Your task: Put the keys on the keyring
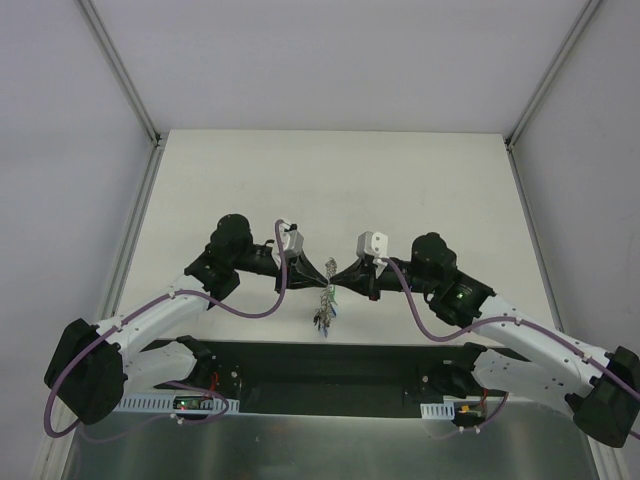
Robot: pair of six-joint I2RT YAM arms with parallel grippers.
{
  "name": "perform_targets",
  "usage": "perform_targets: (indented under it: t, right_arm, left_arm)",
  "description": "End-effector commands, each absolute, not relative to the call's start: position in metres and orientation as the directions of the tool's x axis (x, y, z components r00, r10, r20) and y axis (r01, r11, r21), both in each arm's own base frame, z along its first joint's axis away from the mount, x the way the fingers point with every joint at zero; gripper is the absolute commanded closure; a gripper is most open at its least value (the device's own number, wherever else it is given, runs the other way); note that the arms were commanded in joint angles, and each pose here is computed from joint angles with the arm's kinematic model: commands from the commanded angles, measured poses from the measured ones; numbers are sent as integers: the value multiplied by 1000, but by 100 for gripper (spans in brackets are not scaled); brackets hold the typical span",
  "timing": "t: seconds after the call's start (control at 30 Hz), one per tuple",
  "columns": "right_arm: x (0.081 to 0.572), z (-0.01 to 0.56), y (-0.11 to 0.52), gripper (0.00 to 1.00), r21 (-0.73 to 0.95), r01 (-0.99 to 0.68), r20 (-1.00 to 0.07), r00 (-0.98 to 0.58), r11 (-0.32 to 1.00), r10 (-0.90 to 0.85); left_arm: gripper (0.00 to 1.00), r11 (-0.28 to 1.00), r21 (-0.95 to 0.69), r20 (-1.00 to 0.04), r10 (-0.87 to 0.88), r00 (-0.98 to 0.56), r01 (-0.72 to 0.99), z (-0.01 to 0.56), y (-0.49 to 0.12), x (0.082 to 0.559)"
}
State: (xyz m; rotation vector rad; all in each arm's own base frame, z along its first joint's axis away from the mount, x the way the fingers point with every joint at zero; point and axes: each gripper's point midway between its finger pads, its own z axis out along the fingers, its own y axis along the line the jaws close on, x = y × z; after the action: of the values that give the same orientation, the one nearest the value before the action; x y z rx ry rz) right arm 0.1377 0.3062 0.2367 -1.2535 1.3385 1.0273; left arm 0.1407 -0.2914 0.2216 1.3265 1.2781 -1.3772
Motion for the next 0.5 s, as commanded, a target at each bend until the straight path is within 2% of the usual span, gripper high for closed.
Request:
perform_targets:
  t: [0.0, 0.2, 0.4, 0.43, 0.47]
  right_arm:
    - [142, 263, 311, 99, -75, -991, -994, 65, 109, -93]
    - [148, 264, 312, 96, -62, -988, -994, 47, 144, -102]
    - [149, 264, 312, 72, -49, -987, -994, 33, 151, -107]
    - [151, 264, 310, 65, -55, -984, -993, 37, 167, -110]
    - [152, 263, 307, 63, -56, -982, -992, 35, 179, -117]
  left_arm:
    - [100, -128, -52, -997, 64, -44, 990, 236, -295, 150]
    - [100, -110, -43, -996, 89, -33, 993, 233, -296, 152]
    - [100, -108, -42, -996, 87, -33, 993, 233, -296, 152]
    - [100, -107, -39, -996, 84, -30, 994, 234, -296, 152]
    - [100, -105, -36, -996, 80, -27, 994, 235, -296, 152]
